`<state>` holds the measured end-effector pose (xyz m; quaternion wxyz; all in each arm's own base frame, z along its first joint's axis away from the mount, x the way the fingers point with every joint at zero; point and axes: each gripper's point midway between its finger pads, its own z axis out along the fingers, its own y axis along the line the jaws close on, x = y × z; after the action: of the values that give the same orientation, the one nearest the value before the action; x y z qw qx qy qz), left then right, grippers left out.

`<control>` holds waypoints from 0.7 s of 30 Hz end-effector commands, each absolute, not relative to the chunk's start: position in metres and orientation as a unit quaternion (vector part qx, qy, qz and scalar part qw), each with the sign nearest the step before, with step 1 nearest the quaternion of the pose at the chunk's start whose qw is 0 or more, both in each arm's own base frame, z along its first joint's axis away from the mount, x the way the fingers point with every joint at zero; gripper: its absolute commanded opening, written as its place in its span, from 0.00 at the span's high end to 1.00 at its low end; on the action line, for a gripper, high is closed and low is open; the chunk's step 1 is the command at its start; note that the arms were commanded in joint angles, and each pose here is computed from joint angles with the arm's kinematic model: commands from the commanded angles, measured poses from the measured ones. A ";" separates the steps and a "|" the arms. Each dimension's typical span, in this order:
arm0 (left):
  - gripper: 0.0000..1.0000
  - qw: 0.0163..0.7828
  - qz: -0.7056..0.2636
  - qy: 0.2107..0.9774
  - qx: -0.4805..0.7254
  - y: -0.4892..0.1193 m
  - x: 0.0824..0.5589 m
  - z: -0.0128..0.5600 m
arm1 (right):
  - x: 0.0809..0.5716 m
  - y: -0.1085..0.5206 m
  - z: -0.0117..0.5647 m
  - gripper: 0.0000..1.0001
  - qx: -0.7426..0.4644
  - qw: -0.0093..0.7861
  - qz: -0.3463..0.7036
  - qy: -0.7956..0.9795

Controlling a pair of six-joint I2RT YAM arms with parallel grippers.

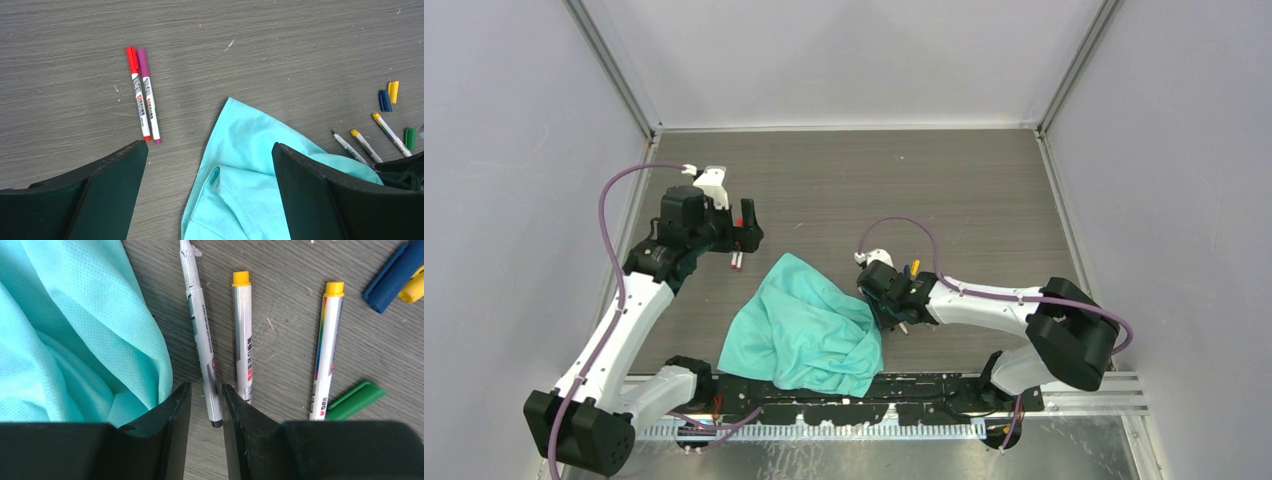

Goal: Insert the pens into the pen caps

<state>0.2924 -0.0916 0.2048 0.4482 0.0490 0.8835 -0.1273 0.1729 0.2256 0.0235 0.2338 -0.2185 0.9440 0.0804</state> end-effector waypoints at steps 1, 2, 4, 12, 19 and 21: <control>0.02 0.489 -0.137 0.859 0.059 -0.096 0.299 0.229 | 0.188 0.226 0.032 0.66 -0.202 0.271 0.059 0.939; 0.02 0.490 -0.137 0.859 0.059 -0.096 0.299 0.229 | 0.188 0.223 0.031 0.67 -0.199 0.271 0.054 0.940; 0.02 0.491 -0.137 0.858 0.060 -0.096 0.298 0.230 | 0.188 0.215 0.028 0.68 -0.189 0.270 0.037 0.944; 0.02 0.491 -0.140 0.858 0.060 -0.097 0.298 0.230 | 0.186 0.206 0.023 0.71 -0.171 0.264 0.016 0.949; 0.02 0.491 -0.139 0.858 0.061 -0.097 0.298 0.230 | 0.186 0.217 0.021 0.70 -0.189 0.262 0.039 0.945; 0.02 0.492 -0.139 0.857 0.060 -0.097 0.298 0.231 | 0.187 0.217 0.020 0.70 -0.189 0.263 0.036 0.945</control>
<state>0.2914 -0.0929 0.2081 0.4533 0.0511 0.8804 -0.1295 0.1812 0.2087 0.0178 0.2491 -0.1872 0.9498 0.0280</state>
